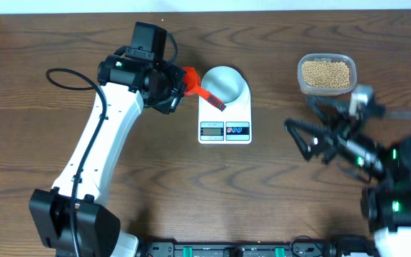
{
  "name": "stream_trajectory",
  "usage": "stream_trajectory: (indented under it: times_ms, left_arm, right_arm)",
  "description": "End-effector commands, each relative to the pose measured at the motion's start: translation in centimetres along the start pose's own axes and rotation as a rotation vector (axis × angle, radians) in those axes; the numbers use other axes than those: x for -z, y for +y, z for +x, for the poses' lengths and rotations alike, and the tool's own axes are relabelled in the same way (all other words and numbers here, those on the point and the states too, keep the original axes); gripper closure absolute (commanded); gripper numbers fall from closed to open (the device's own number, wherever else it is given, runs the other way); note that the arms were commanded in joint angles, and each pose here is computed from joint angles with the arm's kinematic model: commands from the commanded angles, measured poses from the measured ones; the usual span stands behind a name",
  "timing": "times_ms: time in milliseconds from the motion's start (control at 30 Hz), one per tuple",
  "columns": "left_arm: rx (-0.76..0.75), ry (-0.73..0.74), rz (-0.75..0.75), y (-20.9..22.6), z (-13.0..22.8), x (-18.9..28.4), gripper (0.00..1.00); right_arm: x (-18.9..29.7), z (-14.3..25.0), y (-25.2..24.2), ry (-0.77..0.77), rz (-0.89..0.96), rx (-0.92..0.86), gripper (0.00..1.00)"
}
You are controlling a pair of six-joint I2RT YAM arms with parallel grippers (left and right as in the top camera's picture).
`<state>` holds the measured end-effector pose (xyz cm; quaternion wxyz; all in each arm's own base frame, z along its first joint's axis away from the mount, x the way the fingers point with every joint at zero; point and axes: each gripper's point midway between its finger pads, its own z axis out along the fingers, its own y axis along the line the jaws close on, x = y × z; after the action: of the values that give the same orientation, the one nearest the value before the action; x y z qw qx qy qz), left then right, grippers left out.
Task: Scoop item into bowl and weigh 50g on scale
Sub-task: 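Grasp the scoop handle with the right gripper beside the left gripper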
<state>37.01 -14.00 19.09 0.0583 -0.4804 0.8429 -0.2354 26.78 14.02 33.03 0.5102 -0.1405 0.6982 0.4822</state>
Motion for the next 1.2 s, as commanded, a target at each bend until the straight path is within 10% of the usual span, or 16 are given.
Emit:
stream_trajectory:
  times_ms: [0,667,833,1167]
  left_arm:
    - [0.028,0.002,0.007,-0.4,0.6,0.2,0.93]
    - [0.084,-0.036,0.004,-1.0,3.4,-0.6,0.93]
    - [0.117,-0.031,0.006,-1.1,3.9,-0.7,0.93]
    - [0.111,-0.028,0.005,-1.1,4.1,-0.7,0.93]
  right_arm:
    - [-1.8,0.0,0.9,0.124,-0.153,-0.047,0.01]
    - [-11.1,5.5,-3.8,0.33,-0.114,-0.346,0.01]
    - [-11.8,6.2,-3.5,0.336,-0.091,-0.343,0.29]
    - [-13.8,7.8,-2.8,0.332,0.007,-0.39,0.48]
